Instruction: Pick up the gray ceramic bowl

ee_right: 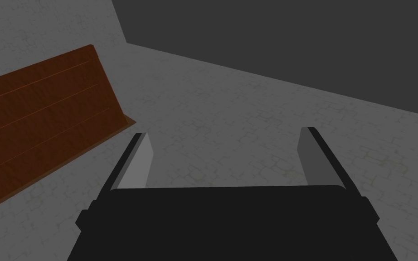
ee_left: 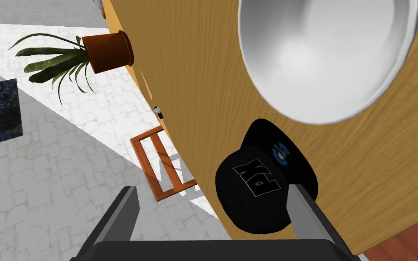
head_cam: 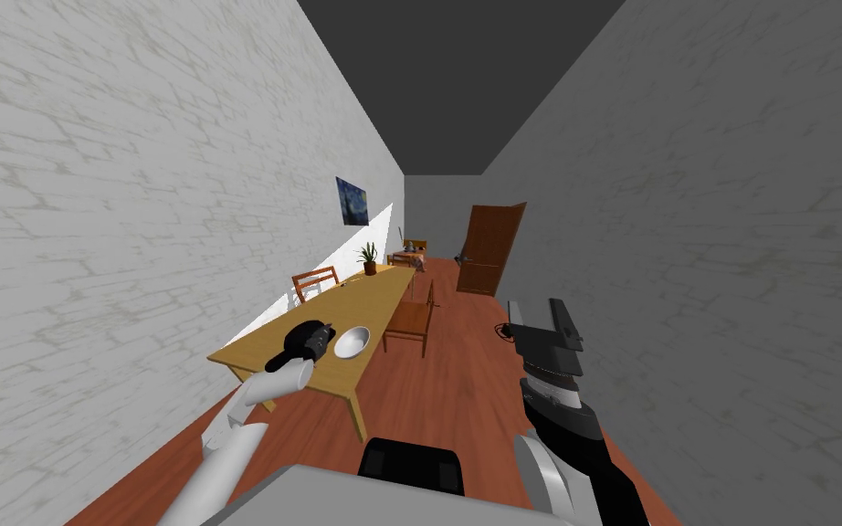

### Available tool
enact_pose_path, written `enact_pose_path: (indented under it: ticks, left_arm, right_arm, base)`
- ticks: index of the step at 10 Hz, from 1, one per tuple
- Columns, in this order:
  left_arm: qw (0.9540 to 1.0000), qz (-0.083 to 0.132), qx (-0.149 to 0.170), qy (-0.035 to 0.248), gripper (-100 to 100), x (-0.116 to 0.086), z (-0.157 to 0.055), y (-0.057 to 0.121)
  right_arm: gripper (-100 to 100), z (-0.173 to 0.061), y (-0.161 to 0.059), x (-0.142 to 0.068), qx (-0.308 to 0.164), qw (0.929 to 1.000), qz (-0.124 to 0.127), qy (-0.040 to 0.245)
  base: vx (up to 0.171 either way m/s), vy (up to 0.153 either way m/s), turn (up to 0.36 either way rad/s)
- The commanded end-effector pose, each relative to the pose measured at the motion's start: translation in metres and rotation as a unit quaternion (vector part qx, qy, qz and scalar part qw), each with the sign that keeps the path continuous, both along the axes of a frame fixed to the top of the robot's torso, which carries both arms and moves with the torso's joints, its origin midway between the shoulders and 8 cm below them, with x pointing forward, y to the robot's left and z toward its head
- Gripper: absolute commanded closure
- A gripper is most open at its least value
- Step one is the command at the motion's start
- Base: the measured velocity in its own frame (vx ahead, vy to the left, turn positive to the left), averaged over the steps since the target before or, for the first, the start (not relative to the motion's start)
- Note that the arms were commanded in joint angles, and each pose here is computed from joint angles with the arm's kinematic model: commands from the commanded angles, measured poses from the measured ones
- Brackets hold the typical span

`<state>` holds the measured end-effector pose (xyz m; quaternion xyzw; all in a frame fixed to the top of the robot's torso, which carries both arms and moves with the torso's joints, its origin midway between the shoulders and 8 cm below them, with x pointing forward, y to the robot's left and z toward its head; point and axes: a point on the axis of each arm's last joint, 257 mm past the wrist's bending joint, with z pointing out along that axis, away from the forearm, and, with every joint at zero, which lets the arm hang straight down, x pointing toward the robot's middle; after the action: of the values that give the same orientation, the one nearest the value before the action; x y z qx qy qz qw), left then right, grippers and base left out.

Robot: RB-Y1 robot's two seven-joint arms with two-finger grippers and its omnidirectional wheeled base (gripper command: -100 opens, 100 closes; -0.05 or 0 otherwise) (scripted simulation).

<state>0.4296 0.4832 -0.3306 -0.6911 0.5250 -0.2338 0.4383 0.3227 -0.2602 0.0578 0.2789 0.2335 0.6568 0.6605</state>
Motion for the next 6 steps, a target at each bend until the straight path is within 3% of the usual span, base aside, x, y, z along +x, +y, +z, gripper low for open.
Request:
enact_pose_path:
  ticks: [1, 2, 4, 5, 6]
  left_arm:
    - [0.9993, -0.008, -0.004, 0.036, -100, -0.007, -0.02, -0.006]
    - [0.999, -0.008, -0.007, 0.043, -100, -0.009, -0.023, -0.006]
    - [0.9956, -0.022, -0.012, 0.091, -100, -0.019, -0.05, -0.016]
    - [0.9951, -0.022, -0.014, 0.095, -100, -0.02, -0.052, -0.016]
    - [0.9922, -0.03, -0.017, 0.119, -100, -0.026, -0.065, -0.022]
  right_arm:
    - [0, 0.0, 0.0, 0.0, 0.0, 1.0, 0.0, 0.0]
    - [0, 0.0, 0.0, 0.0, 0.0, 1.0, 0.0, 0.0]
    - [0, 0.0, 0.0, 0.0, 0.0, 1.0, 0.0, 0.0]
    - [0, 0.0, 0.0, 0.0, 0.0, 1.0, 0.0, 0.0]
    - [0, 0.0, 0.0, 0.0, 0.0, 1.0, 0.0, 0.0]
  base:
    - [0.082, -0.022, 0.074]
    - [0.062, -0.014, 0.022]
    - [0.072, -0.007, 0.045]
    - [0.07, -0.01, 0.021]
    - [0.06, -0.001, 0.037]
